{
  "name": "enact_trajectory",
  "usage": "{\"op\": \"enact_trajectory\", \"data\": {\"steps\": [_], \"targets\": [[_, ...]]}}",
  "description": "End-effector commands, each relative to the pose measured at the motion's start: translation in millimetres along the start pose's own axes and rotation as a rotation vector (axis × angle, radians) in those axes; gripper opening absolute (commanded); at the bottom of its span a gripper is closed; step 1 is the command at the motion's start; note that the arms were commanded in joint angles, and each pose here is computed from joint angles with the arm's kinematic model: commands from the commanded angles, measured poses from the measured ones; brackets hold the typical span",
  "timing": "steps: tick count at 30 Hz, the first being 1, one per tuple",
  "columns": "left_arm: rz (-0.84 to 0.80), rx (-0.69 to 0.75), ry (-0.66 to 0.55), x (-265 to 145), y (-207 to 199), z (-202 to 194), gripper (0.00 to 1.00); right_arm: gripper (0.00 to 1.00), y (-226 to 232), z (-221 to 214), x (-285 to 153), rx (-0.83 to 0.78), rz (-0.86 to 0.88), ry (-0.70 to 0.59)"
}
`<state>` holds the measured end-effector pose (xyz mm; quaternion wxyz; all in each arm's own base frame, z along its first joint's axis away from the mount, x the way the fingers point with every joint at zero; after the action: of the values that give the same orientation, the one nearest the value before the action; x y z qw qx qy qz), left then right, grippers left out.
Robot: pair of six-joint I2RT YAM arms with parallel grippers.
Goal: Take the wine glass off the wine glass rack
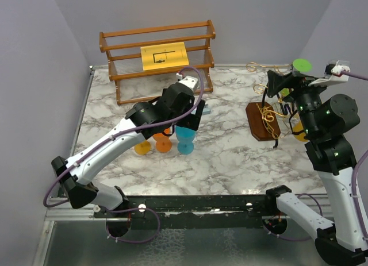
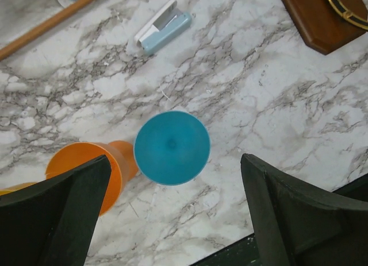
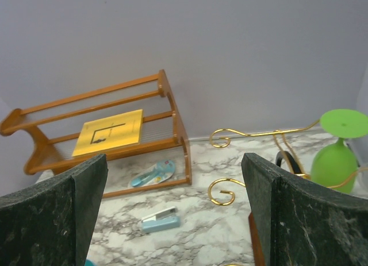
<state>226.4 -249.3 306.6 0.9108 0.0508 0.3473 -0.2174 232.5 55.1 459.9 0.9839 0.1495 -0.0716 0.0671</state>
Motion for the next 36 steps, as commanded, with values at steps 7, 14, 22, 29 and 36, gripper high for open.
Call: {"op": "enact_trajectory", "data": {"steps": [7, 14, 22, 29, 36], "targets": [[-0.118, 0.055, -0.403, -46.0, 15.4, 23.9, 0.99, 0.98, -22.3, 3.4, 34.3, -0.147, -0.220, 0.092], [-0.136, 0.075, -0.513, -56.4, 23.9, 14.7, 0.99, 0.97, -29.7, -0.6, 71.5, -0.159, -0.351, 0.160], [-0.246, 0.047, -0.494, -52.0, 15.4, 2.0, 0.99, 0.95, -58.5, 5.9, 87.7, -0.122, -0.486, 0.168], [-0.337, 0.040, -0.484, -55.2, 10.1, -5.1, 0.99, 0.95, -116.2, -3.5, 78.6, -0.008, -0.590, 0.230], [-0.380, 0.042, -0.508, -65.0, 6.3, -11.3, 0.99, 0.94, -158.5, -29.1, 46.6, 0.056, -0.747, 0.314]]}}
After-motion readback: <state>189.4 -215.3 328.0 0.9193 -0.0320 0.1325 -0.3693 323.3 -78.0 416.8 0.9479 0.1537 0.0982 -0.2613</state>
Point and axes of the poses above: each gripper's point midway between its finger pads, its own x axis out along the fingers, its own y axis along the line the jaws close on, z = x × y, the point moved 5 cm from there along -x, back along the fingers, and after that the axes turned 2 degrees about x, right-handed, at the moved point
